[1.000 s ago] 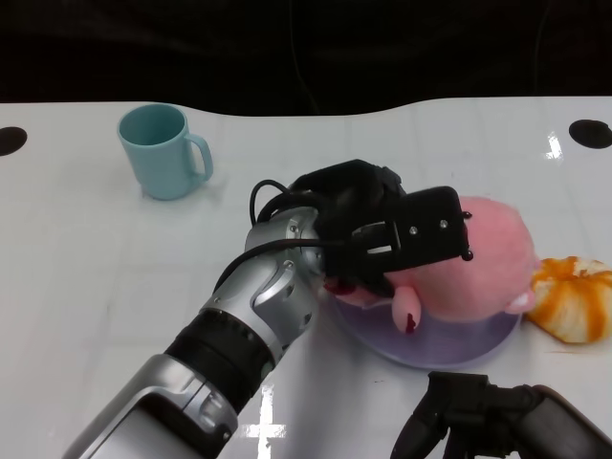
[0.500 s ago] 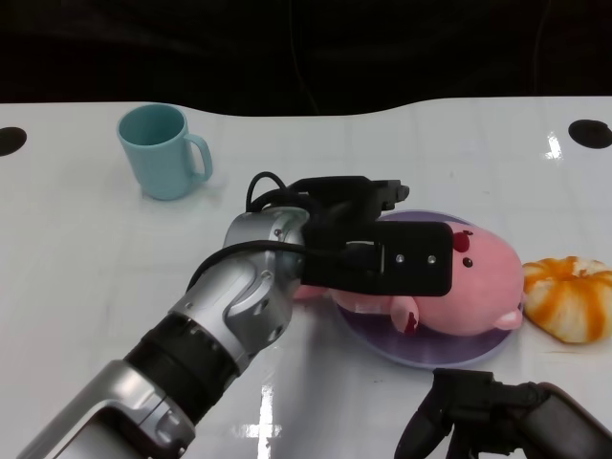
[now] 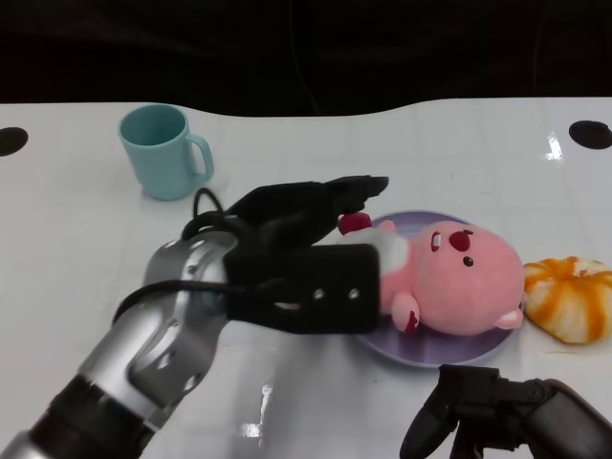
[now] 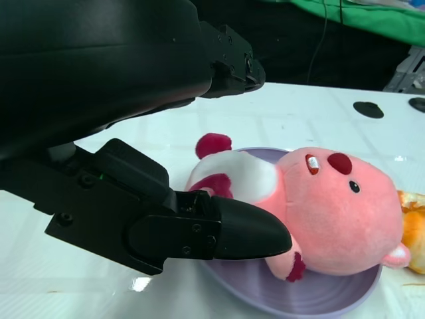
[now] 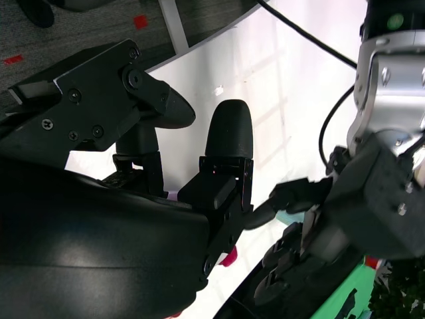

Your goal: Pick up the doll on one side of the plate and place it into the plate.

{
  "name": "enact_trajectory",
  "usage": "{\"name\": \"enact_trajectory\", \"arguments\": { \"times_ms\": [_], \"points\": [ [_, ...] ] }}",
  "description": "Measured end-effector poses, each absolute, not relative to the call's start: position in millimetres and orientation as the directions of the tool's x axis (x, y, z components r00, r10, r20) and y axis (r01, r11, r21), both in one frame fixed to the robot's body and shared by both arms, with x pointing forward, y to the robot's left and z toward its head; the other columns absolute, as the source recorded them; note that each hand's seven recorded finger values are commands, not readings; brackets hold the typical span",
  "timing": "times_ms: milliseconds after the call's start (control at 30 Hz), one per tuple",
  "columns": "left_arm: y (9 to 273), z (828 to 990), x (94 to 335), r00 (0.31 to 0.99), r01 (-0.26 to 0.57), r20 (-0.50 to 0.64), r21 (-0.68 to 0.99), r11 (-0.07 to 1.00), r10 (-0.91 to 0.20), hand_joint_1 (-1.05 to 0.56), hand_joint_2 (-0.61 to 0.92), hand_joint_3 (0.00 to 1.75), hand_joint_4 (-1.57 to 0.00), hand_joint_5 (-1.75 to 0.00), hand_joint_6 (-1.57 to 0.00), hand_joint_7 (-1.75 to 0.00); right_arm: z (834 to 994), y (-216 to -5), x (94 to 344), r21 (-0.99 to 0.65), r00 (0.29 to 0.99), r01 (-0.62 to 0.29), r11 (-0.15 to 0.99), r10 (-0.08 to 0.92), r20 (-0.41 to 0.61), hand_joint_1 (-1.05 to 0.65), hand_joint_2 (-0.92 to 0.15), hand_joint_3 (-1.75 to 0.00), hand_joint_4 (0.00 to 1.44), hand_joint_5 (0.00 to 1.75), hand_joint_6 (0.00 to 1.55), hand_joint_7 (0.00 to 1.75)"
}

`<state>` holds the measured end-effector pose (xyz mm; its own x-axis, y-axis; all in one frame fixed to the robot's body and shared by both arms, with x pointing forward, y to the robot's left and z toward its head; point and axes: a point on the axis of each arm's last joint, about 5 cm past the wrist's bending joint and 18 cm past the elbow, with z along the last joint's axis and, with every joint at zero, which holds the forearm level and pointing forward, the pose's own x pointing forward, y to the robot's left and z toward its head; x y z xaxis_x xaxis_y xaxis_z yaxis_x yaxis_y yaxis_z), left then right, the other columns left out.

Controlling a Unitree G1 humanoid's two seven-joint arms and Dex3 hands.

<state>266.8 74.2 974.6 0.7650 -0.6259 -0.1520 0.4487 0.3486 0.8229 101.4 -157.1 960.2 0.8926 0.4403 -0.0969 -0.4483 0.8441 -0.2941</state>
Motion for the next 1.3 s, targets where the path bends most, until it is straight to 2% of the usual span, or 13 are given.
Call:
{"name": "enact_trajectory", "arguments": {
  "times_ms": [167,233,367,500,533,600,633,700,733,900,1000,1133,1300],
  "points": [
    [91,968.0,255,0.761,0.432,-0.071,0.797,0.422,-0.645,-0.79,0.92,0.37,-0.24,-0.22,-0.24,-0.10,959.6,-157,102,-0.294,0.892,-0.450,0.843,0.441,-0.100,-0.11,-0.58,-1.01,0.66,1.54,0.63,1.18],
    [97,964.8,250,0.763,0.419,-0.021,0.778,0.468,-0.647,-0.74,0.92,0.33,-0.25,-0.32,-0.29,-0.11,959.5,-157,102,-0.294,0.891,-0.451,0.843,0.442,-0.101,-0.11,-0.58,-1.01,0.66,1.54,0.63,1.18],
    [109,953.8,240,0.791,0.361,0.101,0.719,0.594,-0.603,-0.62,0.92,0.19,-0.36,-0.60,-0.54,-0.17,959.5,-157,102,-0.295,0.891,-0.451,0.842,0.442,-0.101,-0.10,-0.58,-1.01,0.66,1.54,0.63,1.18],
    [116,943.0,230,0.824,0.323,0.203,0.599,0.733,-0.529,-0.37,0.85,0.18,-0.51,-0.94,-0.78,-0.24,959.6,-157,102,-0.296,0.891,-0.451,0.842,0.443,-0.100,-0.11,-0.58,-1.01,0.66,1.53,0.64,1.18],
    [117,940.2,227,0.829,0.317,0.228,0.561,0.765,-0.510,-0.30,0.77,0.33,-0.54,-1.00,-0.82,-0.27,959.6,-157,102,-0.296,0.891,-0.452,0.842,0.443,-0.101,-0.11,-0.58,-1.01,0.66,1.53,0.64,1.18],
    [119,934.3,219,0.839,0.307,0.264,0.492,0.815,-0.476,-0.19,0.54,0.84,-0.62,-1.09,-0.84,-0.39,959.6,-157,103,-0.297,0.891,-0.451,0.842,0.443,-0.100,-0.10,-0.58,-1.01,0.66,1.53,0.64,1.18],
    [121,931.7,216,0.842,0.306,0.272,0.469,0.828,-0.465,-0.16,0.51,0.95,-0.65,-1.11,-0.84,-0.44,959.6,-157,103,-0.297,0.891,-0.452,0.842,0.443,-0.100,-0.10,-0.58,-1.01,0.65,1.53,0.63,1.18],
    [125,927.8,210,0.850,0.300,0.280,0.440,0.846,-0.447,-0.13,0.48,1.04,-0.68,-1.13,-0.84,-0.49,959.7,-157,103,-0.297,0.891,-0.451,0.842,0.443,-0.099,-0.10,-0.58,-1.01,0.65,1.53,0.63,1.18],
    [127,926.6,208,0.853,0.297,0.285,0.424,0.856,-0.437,-0.10,0.47,1.15,-0.76,-1.19,-0.87,-0.62,959.8,-157,103,-0.297,0.891,-0.452,0.841,0.444,-0.098,-0.10,-0.58,-1.01,0.65,1.53,0.63,1.18],
    [140,923.5,188,0.862,0.293,0.322,0.313,0.904,-0.391,-0.07,0.46,1.25,-0.87,-1.30,-0.89,-0.91,959.5,-157,104,-0.297,0.890,-0.453,0.841,0.445,-0.099,-0.11,-0.59,-0.99,0.65,1.53,0.63,1.18],
    [146,924.1,174,0.881,0.309,0.288,0.248,0.918,-0.374,-0.07,0.48,1.24,-0.90,-1.35,-0.88,-0.99,959.1,-157,104,-0.296,0.890,-0.454,0.840,0.445,-0.100,-0.11,-0.59,-0.99,0.65,1.53,0.63,1.18],
    [152,929.7,156,0.911,0.317,0.223,0.156,0.936,-0.346,-0.11,0.48,1.29,-0.87,-1.66,-0.82,-1.24,958.6,-156,104,-0.295,0.888,-0.457,0.839,0.448,-0.102,-0.11,-0.59,-0.99,0.66,1.54,0.63,1.18],
    [158,935.4,139,0.926,0.324,0.167,0.101,0.941,-0.337,-0.12,0.46,1.33,-0.88,-1.74,-0.80,-1.36,958.4,-156,104,-0.295,0.888,-0.457,0.839,0.447,-0.103,-0.12,-0.59,-0.99,0.65,1.53,0.63,1.17]
  ]
}}
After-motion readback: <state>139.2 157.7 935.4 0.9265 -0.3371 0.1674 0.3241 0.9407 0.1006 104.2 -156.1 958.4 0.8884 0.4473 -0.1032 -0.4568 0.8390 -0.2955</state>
